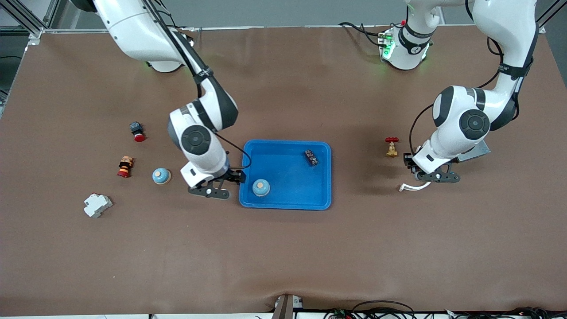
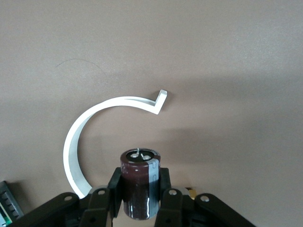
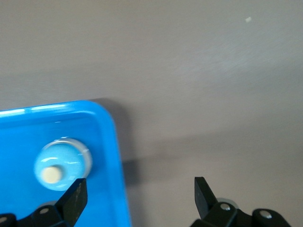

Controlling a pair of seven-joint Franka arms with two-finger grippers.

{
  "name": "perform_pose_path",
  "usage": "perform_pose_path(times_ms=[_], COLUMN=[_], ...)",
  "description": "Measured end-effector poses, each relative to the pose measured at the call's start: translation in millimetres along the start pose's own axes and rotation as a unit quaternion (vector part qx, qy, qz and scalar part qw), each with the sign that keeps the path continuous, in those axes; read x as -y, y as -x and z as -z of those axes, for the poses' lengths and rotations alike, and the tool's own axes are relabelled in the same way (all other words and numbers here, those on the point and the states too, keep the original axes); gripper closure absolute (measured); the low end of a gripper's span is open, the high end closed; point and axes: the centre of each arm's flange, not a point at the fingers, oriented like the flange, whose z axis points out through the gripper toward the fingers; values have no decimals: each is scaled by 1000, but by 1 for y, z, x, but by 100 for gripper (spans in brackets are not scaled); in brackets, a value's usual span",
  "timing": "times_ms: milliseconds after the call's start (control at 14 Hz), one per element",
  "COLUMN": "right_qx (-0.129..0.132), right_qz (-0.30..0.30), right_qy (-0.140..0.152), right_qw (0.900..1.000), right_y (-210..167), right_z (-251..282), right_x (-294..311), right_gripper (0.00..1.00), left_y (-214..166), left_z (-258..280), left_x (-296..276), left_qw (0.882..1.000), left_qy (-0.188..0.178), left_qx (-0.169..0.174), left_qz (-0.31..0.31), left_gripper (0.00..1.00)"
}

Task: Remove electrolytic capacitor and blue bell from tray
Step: 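Set the bell down with the right gripper while the left gripper carries the capacitor, then lower the capacitor inside the white arc while the right gripper grasps another bell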

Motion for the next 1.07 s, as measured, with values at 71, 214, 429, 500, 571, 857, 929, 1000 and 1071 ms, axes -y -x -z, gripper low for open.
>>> perform_pose_path(times_ms=[71, 214, 429, 500, 571, 857, 929, 1000, 1071], right_qx=[-1, -4, -6, -7, -8, -9, -12, -16, -20], right_qz=[-8, -18, -33, -40, -45, -52, -55, -57, -58], right_qy=[-1, -4, -6, -7, -8, -10, -13, -19, -23], right_qw=[1000, 1000, 999, 999, 999, 999, 998, 998, 998], right_y=[4, 9, 4, 3, 3, 5, 4, 4, 4], right_z=[-4, -9, -16, -19, -23, -36, -38, -42, -47], right_x=[13, 31, 40, 44, 48, 62, 65, 67, 69], right_gripper=[0, 0, 0, 0, 0, 0, 0, 0, 0], left_y=[0, 1, 1, 1, 2, 2, 2, 2, 2], left_z=[-3, -12, -28, -32, -36, -48, -52, -56, -59], left_x=[0, 0, 0, 0, 2, 17, 18, 18, 18], left_qw=[1000, 1000, 1000, 1000, 1000, 1000, 1000, 1000, 1000], left_qy=[1, 2, 5, 6, 6, 9, 9, 10, 11], left_qx=[0, 1, 7, 9, 11, 16, 18, 19, 20], left_qz=[0, 0, 1, 1, 2, 16, 17, 17, 17], left_gripper=[66, 66, 66, 66, 66, 66, 66, 66, 66])
